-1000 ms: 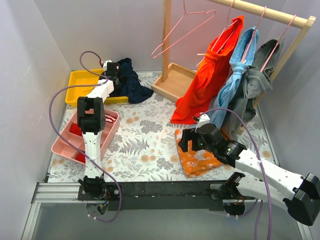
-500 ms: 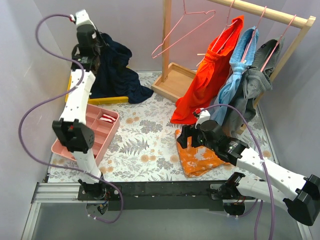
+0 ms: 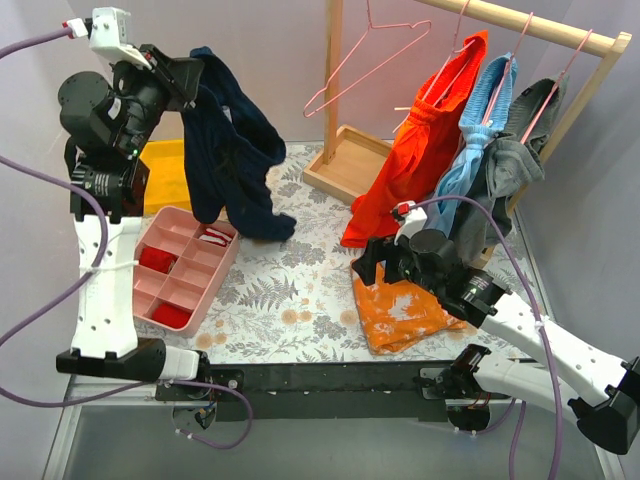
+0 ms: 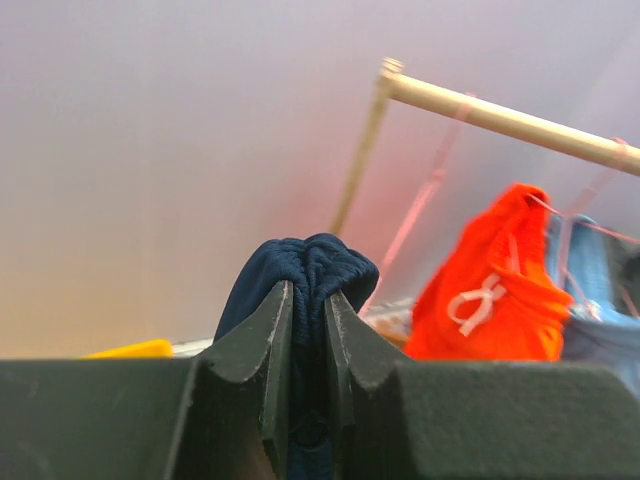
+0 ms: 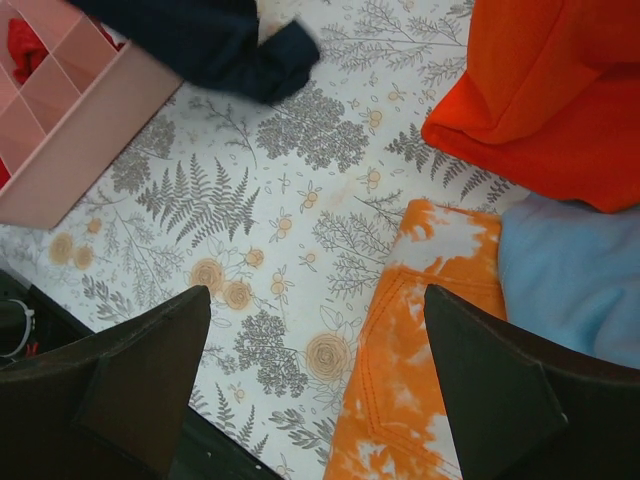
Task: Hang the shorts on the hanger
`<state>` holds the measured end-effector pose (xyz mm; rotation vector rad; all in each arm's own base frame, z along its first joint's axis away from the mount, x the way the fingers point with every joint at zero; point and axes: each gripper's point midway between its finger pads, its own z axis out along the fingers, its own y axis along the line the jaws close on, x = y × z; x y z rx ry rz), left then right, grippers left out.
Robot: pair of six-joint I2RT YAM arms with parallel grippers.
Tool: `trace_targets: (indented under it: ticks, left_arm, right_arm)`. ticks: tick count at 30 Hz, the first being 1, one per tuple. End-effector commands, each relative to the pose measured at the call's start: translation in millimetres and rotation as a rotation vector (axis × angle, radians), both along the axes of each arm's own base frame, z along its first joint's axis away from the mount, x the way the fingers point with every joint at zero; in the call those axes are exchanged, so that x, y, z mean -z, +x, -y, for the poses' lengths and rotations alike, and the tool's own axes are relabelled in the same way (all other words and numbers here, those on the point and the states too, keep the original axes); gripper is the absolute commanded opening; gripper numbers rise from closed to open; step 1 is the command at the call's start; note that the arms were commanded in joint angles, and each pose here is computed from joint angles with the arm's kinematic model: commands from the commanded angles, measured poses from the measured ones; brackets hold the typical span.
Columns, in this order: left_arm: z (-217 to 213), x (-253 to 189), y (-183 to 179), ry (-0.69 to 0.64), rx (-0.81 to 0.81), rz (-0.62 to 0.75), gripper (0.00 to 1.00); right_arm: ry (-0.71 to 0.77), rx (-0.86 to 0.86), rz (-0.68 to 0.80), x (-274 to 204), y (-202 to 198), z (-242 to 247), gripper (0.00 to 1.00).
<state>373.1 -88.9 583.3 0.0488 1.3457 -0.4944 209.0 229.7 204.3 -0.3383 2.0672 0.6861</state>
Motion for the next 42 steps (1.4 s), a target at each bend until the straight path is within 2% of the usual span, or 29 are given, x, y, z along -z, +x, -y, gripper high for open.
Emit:
trace_targets:
  ticks: [1, 3, 4, 5, 8, 11, 16, 21, 23, 26, 27, 28, 29, 30, 31, 32, 34, 38, 39, 40, 42]
  left_arm:
    - [30.7, 14.0, -54.2, 0.012, 0.213, -0.012, 0.00]
    - [34.0, 27.2, -66.2, -0.021, 0.242, -0.038, 0.00]
    - [41.2, 59.1, -63.4, -0.025, 0.285, -0.110, 0.00]
    - [43.2, 58.0, -80.6, -0.030, 0.311, -0.093, 0.00]
    - [56.2, 99.2, -101.5, -0.074, 0.411, -0.180, 0.00]
    - [59.5, 136.8, -111.2, -0.106, 0.429, -0.268, 0.00]
    - [68.1, 165.3, -135.1, -0.104, 0.477, -0.333, 0.00]
    - [68.9, 169.7, -143.4, -0.091, 0.480, -0.323, 0.00]
    - [67.6, 165.7, -149.5, -0.092, 0.478, -0.304, 0.00]
    - [66.0, 164.1, -154.3, -0.090, 0.471, -0.295, 0.00]
    - [66.1, 163.4, -155.3, -0.089, 0.469, -0.293, 0.00]
    - [65.2, 158.0, -156.3, -0.089, 0.462, -0.278, 0.00]
    - [64.5, 154.7, -154.7, -0.087, 0.455, -0.273, 0.00]
    - [64.3, 150.0, -154.6, -0.085, 0.452, -0.262, 0.00]
    - [63.6, 145.1, -153.7, -0.086, 0.446, -0.254, 0.00]
    - [64.1, 132.3, -154.8, -0.085, 0.450, -0.229, 0.00]
    - [64.4, 116.8, -156.6, -0.079, 0.454, -0.204, 0.00]
    - [65.8, 119.5, -146.6, -0.100, 0.420, -0.258, 0.00]
    - [65.1, 124.0, -142.4, -0.114, 0.394, -0.287, 0.00]
    - [66.1, 127.0, -139.4, -0.116, 0.389, -0.301, 0.00]
    - [63.0, 147.6, -125.4, -0.131, 0.332, -0.371, 0.00]
  right_arm:
    - [0.091, -0.019, 0.072, -42.3, 2.6, -7.8, 0.95]
    - [0.122, -0.032, 0.068, -45.1, 2.9, -14.7, 0.94]
    - [0.142, -0.035, 0.056, -45.5, 2.5, -18.6, 0.94]
    - [0.158, -0.052, 0.039, -44.1, 1.6, -24.9, 0.94]
    - [0.252, -0.081, 0.010, -53.3, 1.1, -44.2, 0.92]
    - [0.307, -0.089, -0.012, -54.9, -0.5, -65.6, 0.91]
    - [0.320, -0.057, -0.026, -41.5, 4.7, -100.3, 0.88]
    - [0.287, -0.024, -0.051, -23.5, 1.1, -127.1, 0.82]
    - [0.283, 0.025, -0.063, -13.1, 7.7, -127.2, 0.76]
    - [0.290, 0.064, -0.048, -15.5, 17.1, -130.1, 0.57]
    - [0.294, 0.064, -0.044, -21.3, 18.4, -131.8, 0.35]
    - [0.242, 0.073, -0.053, -17.1, 18.3, -126.9, 0.21]
    - [0.263, 0.092, -0.018, -44.8, 24.1, -126.3, 0.07]
    - [0.260, 0.112, 0.002, -57.4, 26.9, -121.3, 0.01]
    - [0.194, 0.136, -0.001, -58.1, 26.0, -108.2, 0.01]
    - [0.219, 0.167, 0.078, -95.6, 30.7, -94.5, 0.01]
    - [0.215, 0.188, 0.191, -137.4, 31.3, -68.6, 0.01]
    - [0.190, 0.175, 0.366, -254.6, 22.4, -29.3, 0.01]
    - [0.128, 0.149, 0.345, -253.8, 21.2, -31.4, 0.01]
    - [0.140, 0.145, 0.355, -267.2, 19.5, -30.0, 0.01]
    - [0.076, 0.155, 0.329, -253.5, 23.2, -30.3, 0.01]
